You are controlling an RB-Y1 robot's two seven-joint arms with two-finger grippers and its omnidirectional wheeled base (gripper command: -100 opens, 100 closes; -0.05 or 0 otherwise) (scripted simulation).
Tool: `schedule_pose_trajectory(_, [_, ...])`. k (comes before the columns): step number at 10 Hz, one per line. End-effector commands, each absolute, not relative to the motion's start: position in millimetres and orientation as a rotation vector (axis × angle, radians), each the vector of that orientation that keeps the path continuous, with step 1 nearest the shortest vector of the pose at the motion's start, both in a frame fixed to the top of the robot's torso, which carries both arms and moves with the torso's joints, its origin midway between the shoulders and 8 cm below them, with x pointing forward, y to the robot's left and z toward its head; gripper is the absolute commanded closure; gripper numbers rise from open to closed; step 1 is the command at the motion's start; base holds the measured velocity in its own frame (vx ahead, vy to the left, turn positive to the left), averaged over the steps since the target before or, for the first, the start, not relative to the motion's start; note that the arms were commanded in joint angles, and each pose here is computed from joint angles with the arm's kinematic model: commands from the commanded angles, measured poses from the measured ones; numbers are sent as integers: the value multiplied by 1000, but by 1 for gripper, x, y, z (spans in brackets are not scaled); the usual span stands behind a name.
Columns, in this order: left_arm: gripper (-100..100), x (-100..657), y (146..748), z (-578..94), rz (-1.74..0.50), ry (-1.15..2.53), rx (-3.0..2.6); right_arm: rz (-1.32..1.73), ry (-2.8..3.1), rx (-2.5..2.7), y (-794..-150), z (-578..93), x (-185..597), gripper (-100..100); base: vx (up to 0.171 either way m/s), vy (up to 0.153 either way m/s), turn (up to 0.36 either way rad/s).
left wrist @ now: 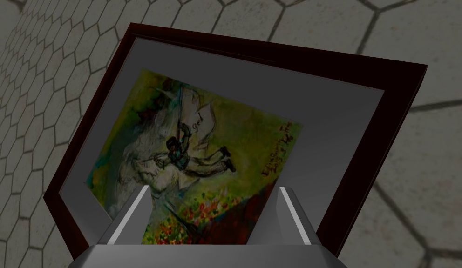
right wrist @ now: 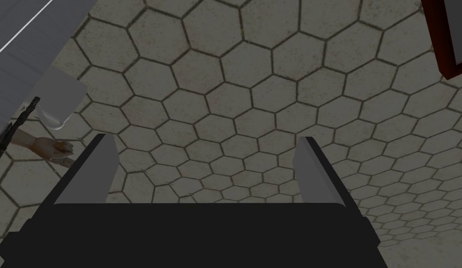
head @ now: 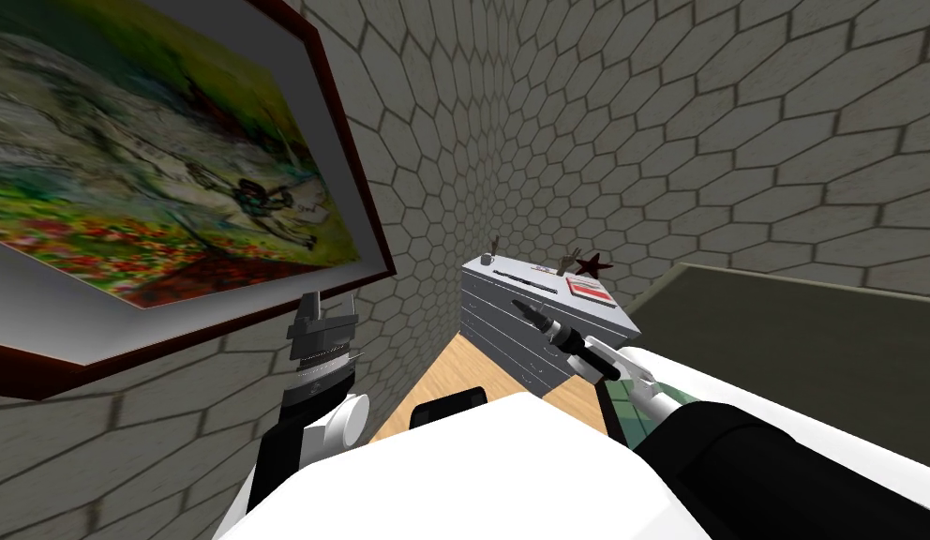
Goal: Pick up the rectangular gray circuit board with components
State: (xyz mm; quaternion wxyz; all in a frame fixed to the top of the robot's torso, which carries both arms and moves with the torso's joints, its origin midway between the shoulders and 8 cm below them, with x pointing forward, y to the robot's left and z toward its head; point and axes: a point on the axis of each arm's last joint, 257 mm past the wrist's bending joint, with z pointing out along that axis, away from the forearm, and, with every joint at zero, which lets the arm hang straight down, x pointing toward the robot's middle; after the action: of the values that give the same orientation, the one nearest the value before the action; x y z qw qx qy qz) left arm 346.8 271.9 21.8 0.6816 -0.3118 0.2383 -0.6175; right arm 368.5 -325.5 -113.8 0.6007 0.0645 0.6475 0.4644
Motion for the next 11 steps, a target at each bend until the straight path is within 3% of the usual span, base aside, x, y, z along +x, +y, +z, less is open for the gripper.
schedule_pose_trajectory(1, [0,347,272,22,-1385,535,-700,1065,1529,121,-328,-114,370,-100,1,21,8])
schedule_pose_trajectory(11, [0,347,272,22,-1385,535,-700,925,1793,15,-383,-135,372,-100,7,26,-27])
